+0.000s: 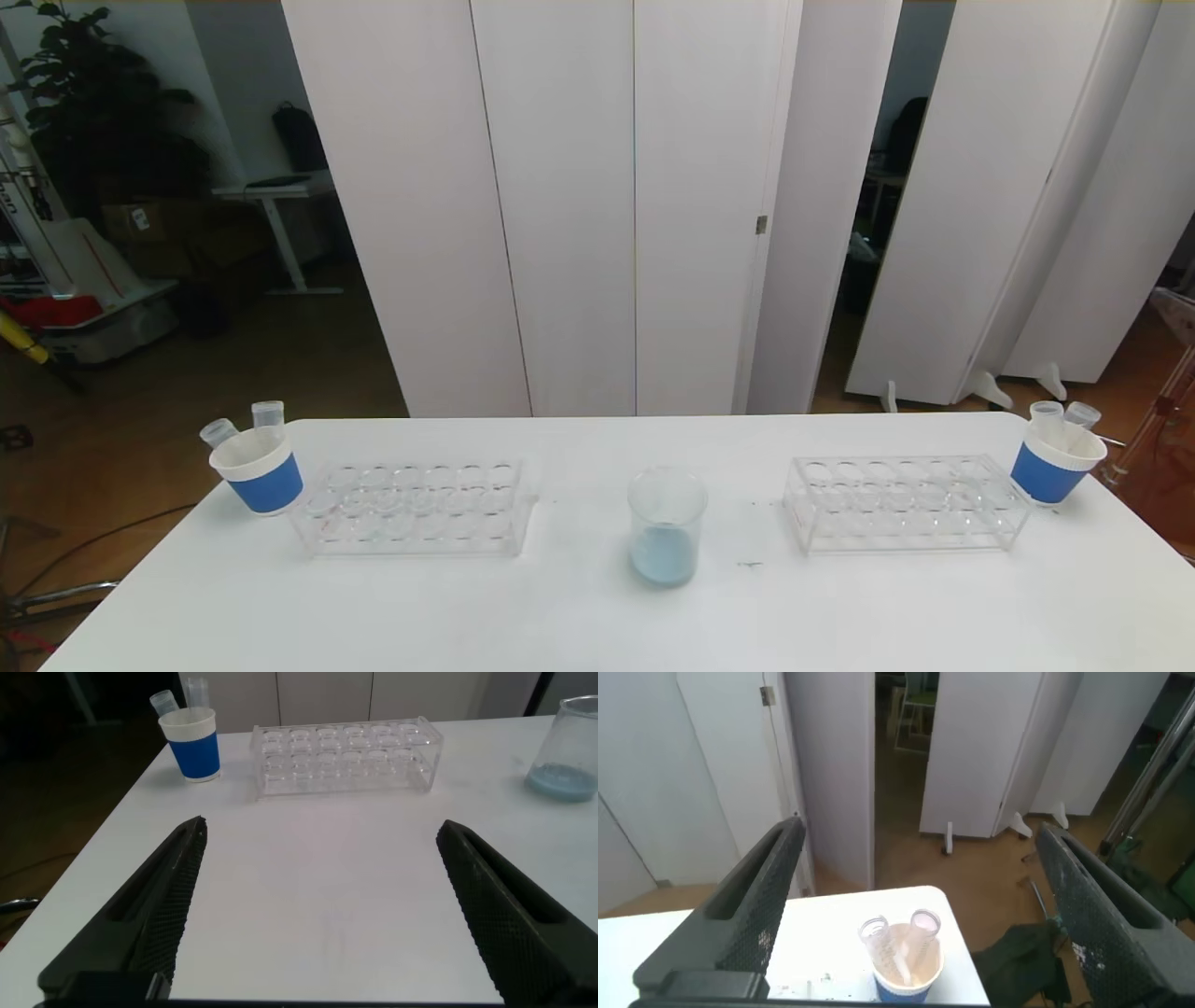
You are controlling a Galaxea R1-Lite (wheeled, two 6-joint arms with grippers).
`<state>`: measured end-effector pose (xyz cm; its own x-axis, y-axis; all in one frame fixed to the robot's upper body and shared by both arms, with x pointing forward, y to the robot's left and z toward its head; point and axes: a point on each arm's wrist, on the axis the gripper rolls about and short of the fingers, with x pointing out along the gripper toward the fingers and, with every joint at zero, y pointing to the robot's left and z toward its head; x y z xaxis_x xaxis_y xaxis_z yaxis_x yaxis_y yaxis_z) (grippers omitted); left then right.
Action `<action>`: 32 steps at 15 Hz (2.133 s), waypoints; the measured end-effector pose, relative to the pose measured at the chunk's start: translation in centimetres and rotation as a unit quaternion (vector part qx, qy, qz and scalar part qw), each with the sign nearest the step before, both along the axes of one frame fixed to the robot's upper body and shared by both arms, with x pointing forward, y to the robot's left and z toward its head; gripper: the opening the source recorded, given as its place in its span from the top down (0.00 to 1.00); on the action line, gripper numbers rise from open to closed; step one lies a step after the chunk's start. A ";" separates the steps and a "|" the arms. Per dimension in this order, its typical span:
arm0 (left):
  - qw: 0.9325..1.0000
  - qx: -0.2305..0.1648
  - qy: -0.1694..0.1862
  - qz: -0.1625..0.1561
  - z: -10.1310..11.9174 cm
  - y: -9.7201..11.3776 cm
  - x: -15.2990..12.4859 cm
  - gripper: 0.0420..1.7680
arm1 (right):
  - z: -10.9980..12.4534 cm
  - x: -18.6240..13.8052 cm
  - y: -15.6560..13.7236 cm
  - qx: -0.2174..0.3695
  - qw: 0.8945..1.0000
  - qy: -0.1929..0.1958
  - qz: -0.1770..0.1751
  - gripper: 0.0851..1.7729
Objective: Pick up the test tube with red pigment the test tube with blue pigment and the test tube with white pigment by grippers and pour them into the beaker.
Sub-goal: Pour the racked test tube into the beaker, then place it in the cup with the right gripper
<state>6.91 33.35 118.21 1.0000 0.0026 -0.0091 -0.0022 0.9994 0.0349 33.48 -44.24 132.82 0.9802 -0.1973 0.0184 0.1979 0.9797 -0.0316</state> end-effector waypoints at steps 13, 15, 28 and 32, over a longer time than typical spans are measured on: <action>1.000 0.000 0.000 0.000 0.0 0.0 0.0 0.01 | 3.3 -26.3 11.3 -0.012 0.985 -0.041 0.165 0.01; 1.000 0.000 0.000 0.000 0.0 0.0 0.0 0.01 | 0.6 -28.4 11.2 -0.008 0.987 -0.046 0.155 0.01; 1.000 0.000 0.000 0.000 0.0 0.0 0.0 0.01 | -13.7 -27.5 10.6 0.035 0.993 0.048 0.099 0.01; 1.000 0.000 0.000 0.000 0.0 0.0 0.0 0.01 | -14.3 -27.1 10.6 0.031 0.994 0.048 0.094 0.01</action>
<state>6.91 33.35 118.21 1.0000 0.0021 -0.0091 -0.0018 0.9994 0.0349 6.35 -33.66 118.50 0.9965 -0.0074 -0.0831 0.0092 0.9997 0.0209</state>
